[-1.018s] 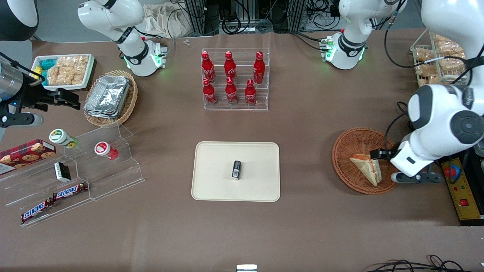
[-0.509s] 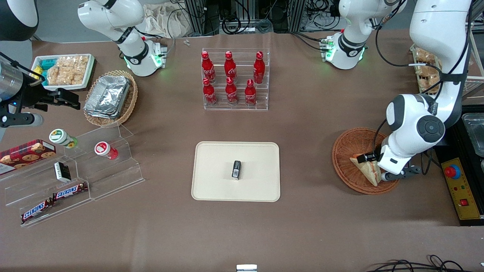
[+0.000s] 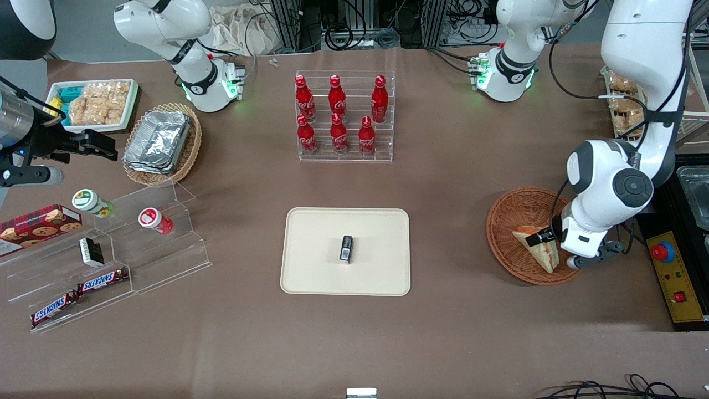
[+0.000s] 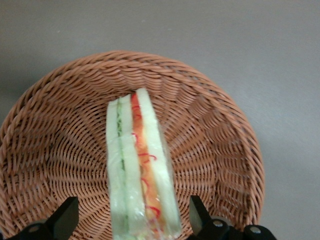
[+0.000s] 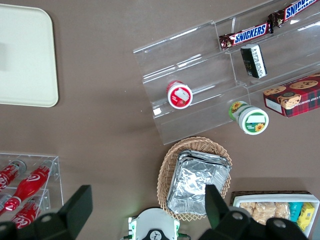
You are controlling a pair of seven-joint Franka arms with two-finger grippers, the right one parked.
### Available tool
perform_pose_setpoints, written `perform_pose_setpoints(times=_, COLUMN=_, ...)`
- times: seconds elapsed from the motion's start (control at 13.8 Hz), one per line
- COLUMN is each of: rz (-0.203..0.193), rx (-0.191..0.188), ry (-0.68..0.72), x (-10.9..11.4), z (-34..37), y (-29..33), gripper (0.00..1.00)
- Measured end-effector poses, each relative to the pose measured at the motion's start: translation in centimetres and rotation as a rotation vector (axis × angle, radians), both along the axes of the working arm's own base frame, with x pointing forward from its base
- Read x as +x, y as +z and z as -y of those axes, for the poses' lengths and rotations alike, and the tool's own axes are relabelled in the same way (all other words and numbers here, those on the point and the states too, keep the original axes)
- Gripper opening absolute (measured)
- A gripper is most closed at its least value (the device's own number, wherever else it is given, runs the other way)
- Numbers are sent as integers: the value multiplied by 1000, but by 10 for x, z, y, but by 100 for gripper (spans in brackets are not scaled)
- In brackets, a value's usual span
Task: Place sandwich from basket to tray
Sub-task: 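Lower the left gripper and close it on the sandwich, then lift the sandwich out of the basket with the left gripper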
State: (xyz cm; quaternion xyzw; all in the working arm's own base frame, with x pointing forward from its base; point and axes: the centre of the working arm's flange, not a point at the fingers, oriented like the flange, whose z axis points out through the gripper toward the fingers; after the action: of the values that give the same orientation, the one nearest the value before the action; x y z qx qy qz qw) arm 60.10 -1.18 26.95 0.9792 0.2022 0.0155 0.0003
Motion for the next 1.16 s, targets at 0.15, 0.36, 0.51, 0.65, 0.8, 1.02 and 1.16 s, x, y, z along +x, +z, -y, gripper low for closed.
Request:
perform_pose_setpoints(times=0.15, rz=-1, rx=-4, ry=42, x=0, z=-7, y=-6, gripper=96)
perform_pose_setpoints(times=0.36, rz=3, rx=-9, ry=106, x=1, z=-3, y=-8, gripper=63)
perform_pose_setpoints(times=0.51, rz=8, rx=-11, ry=114, x=2, z=2, y=-6, gripper=43)
perform_pose_setpoints(times=0.65, rz=5, rx=-10, ry=111, x=4, z=5, y=1, gripper=33)
perform_pose_setpoints(times=0.8, rz=-56, rx=2, ry=107, x=11, z=7, y=28, gripper=29)
perform_pose_setpoints(times=1.02, rz=-127, rx=15, ry=64, x=29, z=19, y=114, gripper=27)
perform_pose_setpoints(times=1.16, rz=-140, rx=16, ry=23, x=34, z=28, y=164, gripper=19)
